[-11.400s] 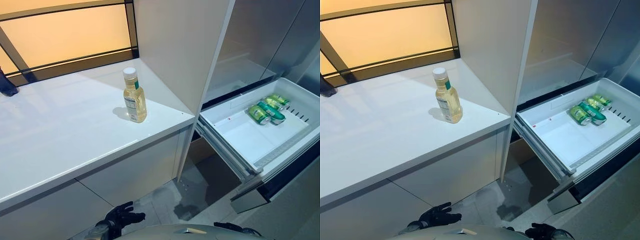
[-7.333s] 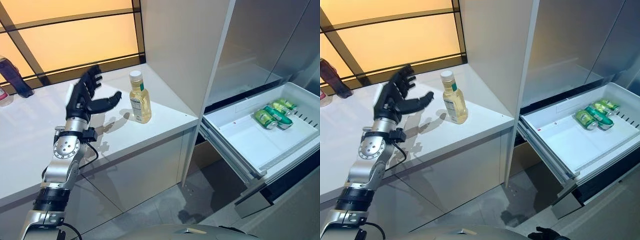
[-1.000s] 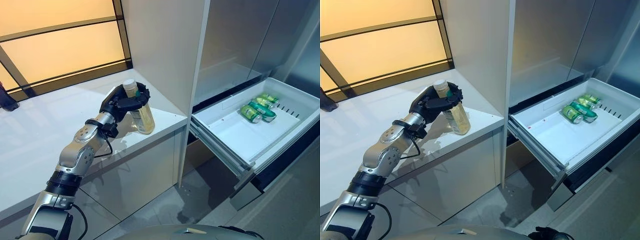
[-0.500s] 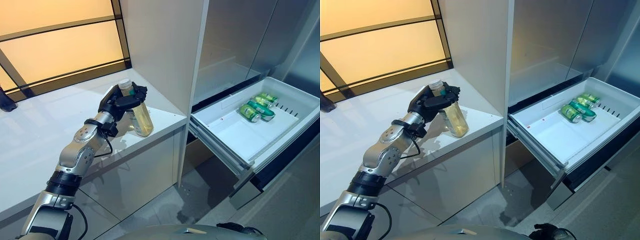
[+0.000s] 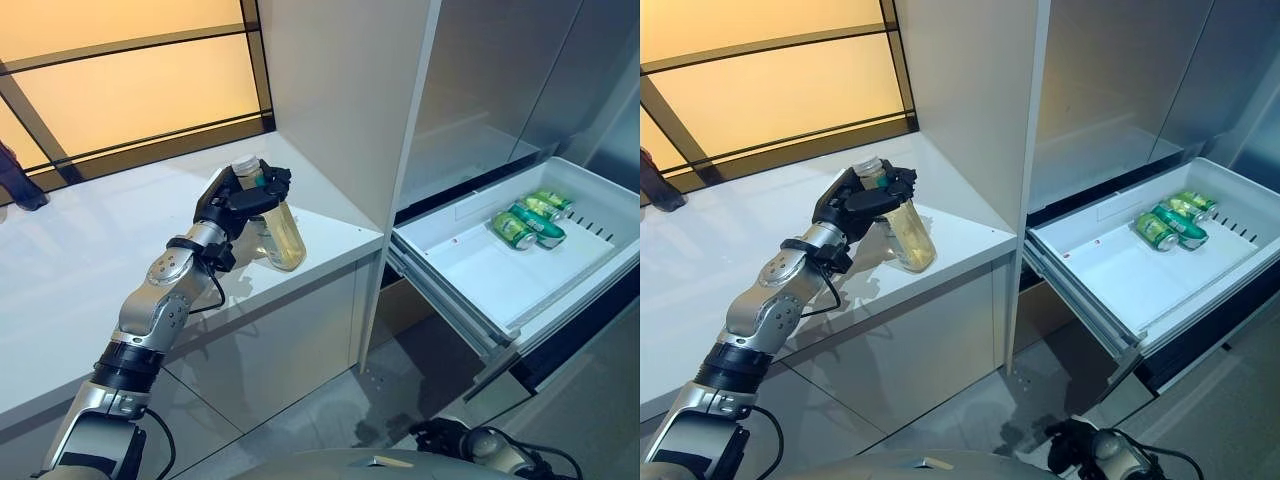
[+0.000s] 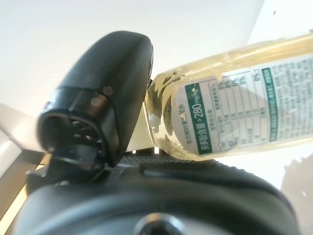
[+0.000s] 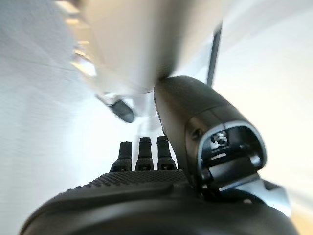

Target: Put drinks into fridge and close the fridge

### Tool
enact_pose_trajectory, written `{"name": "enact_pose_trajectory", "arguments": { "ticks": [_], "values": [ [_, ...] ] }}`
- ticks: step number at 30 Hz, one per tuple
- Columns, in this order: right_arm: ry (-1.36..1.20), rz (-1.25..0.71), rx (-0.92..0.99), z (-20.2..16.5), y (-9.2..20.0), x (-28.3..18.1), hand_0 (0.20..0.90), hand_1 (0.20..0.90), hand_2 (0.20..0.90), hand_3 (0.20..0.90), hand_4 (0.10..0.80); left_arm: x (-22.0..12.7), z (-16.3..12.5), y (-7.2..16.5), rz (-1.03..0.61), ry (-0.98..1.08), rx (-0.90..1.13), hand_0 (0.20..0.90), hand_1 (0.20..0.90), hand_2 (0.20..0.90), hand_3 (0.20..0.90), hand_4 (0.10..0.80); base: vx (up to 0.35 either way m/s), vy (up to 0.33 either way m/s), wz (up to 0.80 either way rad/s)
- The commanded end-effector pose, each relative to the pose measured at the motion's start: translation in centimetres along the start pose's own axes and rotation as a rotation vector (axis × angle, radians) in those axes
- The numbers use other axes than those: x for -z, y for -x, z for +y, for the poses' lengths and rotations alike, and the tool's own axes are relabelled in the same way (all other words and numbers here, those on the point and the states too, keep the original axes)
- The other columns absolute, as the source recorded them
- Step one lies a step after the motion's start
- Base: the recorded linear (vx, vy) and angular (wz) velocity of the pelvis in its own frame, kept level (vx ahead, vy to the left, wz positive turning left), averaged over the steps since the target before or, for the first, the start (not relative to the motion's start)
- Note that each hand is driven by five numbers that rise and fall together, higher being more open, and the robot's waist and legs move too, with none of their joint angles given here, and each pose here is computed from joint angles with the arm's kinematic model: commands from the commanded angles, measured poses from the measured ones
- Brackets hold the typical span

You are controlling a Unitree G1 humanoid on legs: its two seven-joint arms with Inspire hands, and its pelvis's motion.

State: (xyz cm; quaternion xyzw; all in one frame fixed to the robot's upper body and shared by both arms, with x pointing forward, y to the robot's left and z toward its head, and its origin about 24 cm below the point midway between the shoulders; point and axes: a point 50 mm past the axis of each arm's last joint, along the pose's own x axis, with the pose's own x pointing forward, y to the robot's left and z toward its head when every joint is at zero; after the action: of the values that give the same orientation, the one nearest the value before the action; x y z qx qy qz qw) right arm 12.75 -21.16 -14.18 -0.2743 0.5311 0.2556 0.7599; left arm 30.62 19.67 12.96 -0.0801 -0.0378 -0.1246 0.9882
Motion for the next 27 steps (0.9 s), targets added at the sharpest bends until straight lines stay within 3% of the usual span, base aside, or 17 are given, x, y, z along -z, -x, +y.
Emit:
{"name": "enact_pose_trajectory", "arguments": {
  "ticks": [1, 10, 14, 18, 22, 24, 25, 27],
  "values": [
    [0.157, -0.192, -0.061, 0.2, 0.0, -6.0, 0.900, 0.900, 0.900, 0.900, 0.800, -11.0, -3.6, -1.1, -0.515, -0.094, 0.176, 0.300, 0.300, 0.300, 0.200, 0.100, 0.000, 0.000, 0.00],
    [0.331, -0.372, -0.025, -0.9, 1.9, -11.4, 0.900, 0.900, 0.900, 0.900, 0.800, -12.2, -4.6, -0.4, -0.590, -0.124, 0.233, 0.300, 0.300, 0.300, 0.200, 0.100, -0.016, 0.007, 0.04],
    [0.351, -0.531, -0.017, -2.2, 4.2, -14.9, 0.900, 0.900, 0.900, 0.900, 0.800, -12.3, -5.2, -0.1, -0.617, -0.081, 0.308, 0.300, 0.300, 0.300, 0.200, 0.100, -0.047, 0.010, 0.07],
    [0.303, -0.626, -0.095, -0.6, 3.7, -12.3, 0.900, 0.900, 0.900, 0.900, 0.800, -12.3, -4.7, 1.1, -0.659, -0.069, 0.353, 0.300, 0.300, 0.300, 0.200, 0.100, -0.037, 0.014, 0.02],
    [0.276, -0.702, -0.181, 1.3, 4.6, -13.5, 0.900, 0.900, 0.900, 0.900, 0.800, -13.9, -5.7, 1.4, -0.720, -0.072, 0.392, 0.300, 0.300, 0.300, 0.200, 0.100, -0.037, 0.022, 0.00],
    [0.256, -0.838, -0.241, 1.6, 5.9, -15.3, 0.900, 0.900, 0.900, 0.900, 0.800, -14.2, -5.9, 1.4, -0.751, -0.078, 0.403, 0.300, 0.300, 0.300, 0.200, 0.100, 0.000, 0.000, 0.00],
    [0.258, -1.175, -0.318, 1.4, 9.7, -18.3, 0.900, 0.900, 0.900, 0.900, 0.800, -14.5, -6.0, 1.6, -0.775, -0.086, 0.406, 0.300, 0.300, 0.300, 0.200, 0.100, 0.000, 0.000, 0.00],
    [0.267, -1.262, -0.367, 1.2, 12.6, -22.1, 0.900, 0.900, 0.900, 0.900, 0.800, -14.7, -6.3, 1.6, -0.803, -0.085, 0.421, 0.300, 0.300, 0.300, 0.200, 0.100, -0.005, 0.017, -0.01]
  ]
}}
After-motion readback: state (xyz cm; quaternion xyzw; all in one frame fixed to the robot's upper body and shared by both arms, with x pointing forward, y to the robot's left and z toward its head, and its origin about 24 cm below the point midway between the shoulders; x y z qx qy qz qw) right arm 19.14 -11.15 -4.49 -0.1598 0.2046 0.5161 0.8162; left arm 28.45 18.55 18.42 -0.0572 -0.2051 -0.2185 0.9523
